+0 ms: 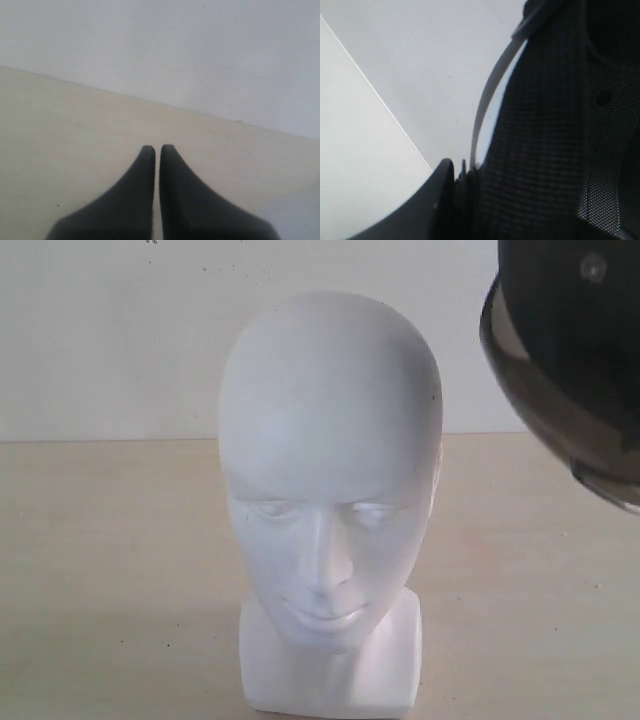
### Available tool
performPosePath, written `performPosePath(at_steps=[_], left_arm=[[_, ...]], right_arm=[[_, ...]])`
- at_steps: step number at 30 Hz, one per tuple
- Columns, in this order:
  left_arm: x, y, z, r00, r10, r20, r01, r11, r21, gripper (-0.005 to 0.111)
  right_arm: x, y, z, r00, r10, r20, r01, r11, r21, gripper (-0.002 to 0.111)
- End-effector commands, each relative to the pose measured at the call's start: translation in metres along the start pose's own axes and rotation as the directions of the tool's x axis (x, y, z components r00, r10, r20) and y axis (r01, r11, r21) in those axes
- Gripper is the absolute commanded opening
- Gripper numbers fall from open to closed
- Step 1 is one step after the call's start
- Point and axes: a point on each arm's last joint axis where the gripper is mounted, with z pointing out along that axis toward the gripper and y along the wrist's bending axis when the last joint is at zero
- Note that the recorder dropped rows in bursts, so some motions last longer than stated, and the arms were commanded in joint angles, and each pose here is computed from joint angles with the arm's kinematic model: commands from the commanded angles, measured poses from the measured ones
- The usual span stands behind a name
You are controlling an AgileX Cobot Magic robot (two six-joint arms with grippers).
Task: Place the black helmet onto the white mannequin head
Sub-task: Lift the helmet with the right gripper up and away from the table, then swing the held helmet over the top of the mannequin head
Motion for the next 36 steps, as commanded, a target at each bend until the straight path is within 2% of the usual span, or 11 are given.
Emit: performPosePath(at_steps=[1, 5, 9, 11, 12, 17, 21, 27, 36], left_arm=[[0.001, 0.000, 0.000, 1.000, 0.000, -0.006, 0.000, 1.000, 0.002, 0.004], [0.001, 0.000, 0.000, 1.000, 0.000, -0.006, 0.000, 1.000, 0.002, 0.004], [0.001, 0.000, 0.000, 1.000, 0.000, -0.006, 0.000, 1.000, 0.002, 0.004], [0.001, 0.000, 0.000, 1.000, 0.000, -0.006, 0.000, 1.000, 0.002, 0.004], [0.001, 0.000, 0.000, 1.000, 0.000, -0.006, 0.000, 1.000, 0.002, 0.004], [0.001, 0.000, 0.000, 1.000, 0.000, -0.006, 0.000, 1.000, 0.002, 0.004], [0.001, 0.000, 0.000, 1.000, 0.000, -0.006, 0.000, 1.000, 0.002, 0.004], [0.001, 0.000, 0.000, 1.000, 0.000, -0.006, 0.000, 1.000, 0.002, 0.004], [0.001, 0.000, 0.000, 1.000, 0.000, -0.006, 0.000, 1.000, 0.002, 0.004]], right_arm=[[-0.045, 0.030, -0.014, 0.952, 0.010, 0.307, 0.056, 0.977, -0.205, 0.000], [-0.058, 0.038, -0.009, 0.907, 0.204, 0.368, -0.075, 0.939, -0.336, 0.000], [-0.056, 0.037, 0.008, 0.863, 0.406, 0.301, -0.257, 0.865, -0.432, 0.000], [-0.055, 0.036, 0.014, 0.817, 0.520, 0.248, -0.361, 0.798, -0.483, 0.000], [-0.054, 0.036, 0.019, 0.781, 0.587, 0.213, -0.419, 0.745, -0.519, 0.000], [-0.047, 0.034, 0.040, 0.655, 0.753, 0.066, -0.558, 0.540, -0.630, 0.000], [-0.032, 0.032, 0.061, 0.614, 0.787, -0.061, -0.635, 0.447, -0.630, 0.000], [-0.020, 0.029, 0.079, 0.561, 0.812, -0.162, -0.651, 0.312, -0.692, 0.000], [0.007, 0.024, 0.103, 0.516, 0.803, -0.298, -0.768, 0.280, -0.575, 0.000]])
